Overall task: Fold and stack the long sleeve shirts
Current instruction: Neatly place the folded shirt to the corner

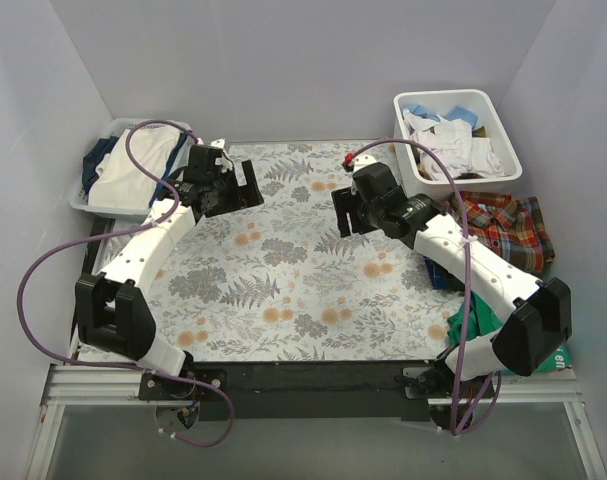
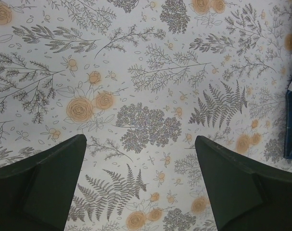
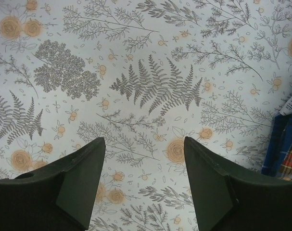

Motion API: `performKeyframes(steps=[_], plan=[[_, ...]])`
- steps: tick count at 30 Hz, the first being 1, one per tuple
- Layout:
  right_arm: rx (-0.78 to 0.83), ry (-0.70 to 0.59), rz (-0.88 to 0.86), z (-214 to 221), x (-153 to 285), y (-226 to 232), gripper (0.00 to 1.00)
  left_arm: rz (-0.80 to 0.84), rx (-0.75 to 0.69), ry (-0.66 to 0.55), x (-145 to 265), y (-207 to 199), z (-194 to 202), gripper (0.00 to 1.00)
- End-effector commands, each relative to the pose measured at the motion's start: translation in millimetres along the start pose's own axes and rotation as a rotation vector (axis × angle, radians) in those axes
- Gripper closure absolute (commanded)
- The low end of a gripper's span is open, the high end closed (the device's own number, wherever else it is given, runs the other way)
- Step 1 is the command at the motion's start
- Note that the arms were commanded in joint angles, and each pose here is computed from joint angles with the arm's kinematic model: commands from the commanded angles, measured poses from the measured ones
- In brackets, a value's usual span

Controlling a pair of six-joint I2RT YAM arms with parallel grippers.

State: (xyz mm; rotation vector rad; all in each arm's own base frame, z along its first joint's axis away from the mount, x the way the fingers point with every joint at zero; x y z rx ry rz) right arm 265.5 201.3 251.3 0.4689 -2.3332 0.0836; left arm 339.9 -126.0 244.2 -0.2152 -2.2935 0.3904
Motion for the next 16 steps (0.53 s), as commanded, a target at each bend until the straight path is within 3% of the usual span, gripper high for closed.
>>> performKeyframes(steps=[1, 10, 16], plan=[[-0.022, -0.035, -0.049, -1, -7, 8, 0.26, 0.021, -0.046, -0.082, 17, -2, -4, 0.02], [0.002, -0.021, -0.054, 7, -18, 8, 0.26, -0.008, -0.045, -0.123, 21, 6, 3, 0.02], [0.017, -0.027, -0.034, 9, -22, 5, 0.26, -0.099, -0.020, -0.231, 32, 18, 2, 0.02]])
Point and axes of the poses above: each gripper's point midway between its finger pads, its own x axis back along the fingers, its own y axis along the line the jaws close on, z = x × y, the point moved 7 cm from there along x, back along the fingers, and after that the axes turned 2 degrees about -x, right-handed, at the moved point
